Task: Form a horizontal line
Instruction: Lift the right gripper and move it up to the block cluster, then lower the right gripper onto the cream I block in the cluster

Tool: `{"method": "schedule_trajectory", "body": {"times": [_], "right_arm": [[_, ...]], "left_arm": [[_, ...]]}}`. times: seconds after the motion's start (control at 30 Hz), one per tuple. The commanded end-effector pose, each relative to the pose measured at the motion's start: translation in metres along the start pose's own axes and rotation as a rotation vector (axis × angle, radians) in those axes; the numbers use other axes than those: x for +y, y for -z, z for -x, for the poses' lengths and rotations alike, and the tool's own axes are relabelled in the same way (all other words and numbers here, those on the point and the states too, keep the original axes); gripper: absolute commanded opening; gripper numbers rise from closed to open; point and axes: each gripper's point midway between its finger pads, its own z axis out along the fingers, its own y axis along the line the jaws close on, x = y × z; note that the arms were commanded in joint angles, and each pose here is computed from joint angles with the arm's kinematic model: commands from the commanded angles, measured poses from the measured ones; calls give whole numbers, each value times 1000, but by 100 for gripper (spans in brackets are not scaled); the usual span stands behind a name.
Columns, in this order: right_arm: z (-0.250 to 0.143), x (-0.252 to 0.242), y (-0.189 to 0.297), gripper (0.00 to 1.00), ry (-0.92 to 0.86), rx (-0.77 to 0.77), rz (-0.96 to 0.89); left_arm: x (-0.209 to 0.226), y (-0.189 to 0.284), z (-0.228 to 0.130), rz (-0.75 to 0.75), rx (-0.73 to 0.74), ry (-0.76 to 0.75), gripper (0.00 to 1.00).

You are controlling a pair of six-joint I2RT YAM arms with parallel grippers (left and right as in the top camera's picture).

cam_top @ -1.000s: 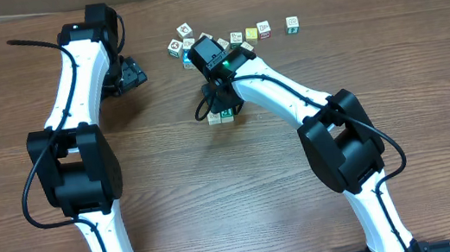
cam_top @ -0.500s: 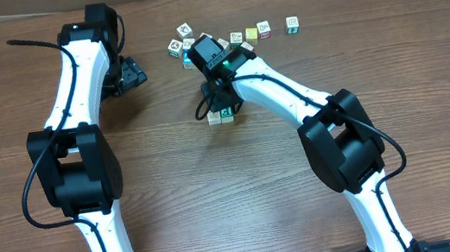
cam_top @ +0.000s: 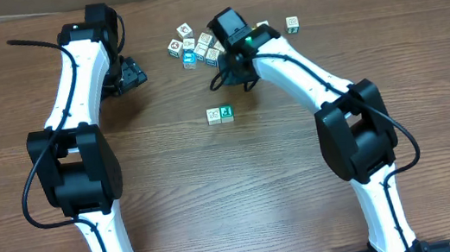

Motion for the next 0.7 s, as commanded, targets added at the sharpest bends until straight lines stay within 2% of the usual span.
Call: {"method": "schedule_trajectory", "body": {"times": [0.0, 0.13, 0.2, 0.23, 0.47, 0.67], "right_arm": [[15, 0, 5, 25, -45, -35, 24], [25, 0, 6, 34, -55, -70, 36], [32, 2, 6, 48, -83, -98, 42], [36, 1, 7, 51, -121, -119, 37], [57, -18, 11, 56, -336, -235, -51], [73, -18, 15, 56, -354, -312, -51]], "left_arm": [[-1, 14, 7, -13, -38, 1, 100], [-1, 14, 7, -13, -38, 0, 100], [-1, 14, 7, -13, -38, 1, 100], [-1, 14, 7, -13, -38, 1, 100], [-1, 14, 7, -13, -38, 1, 100], [-1, 14, 7, -13, -38, 1, 100]]}}
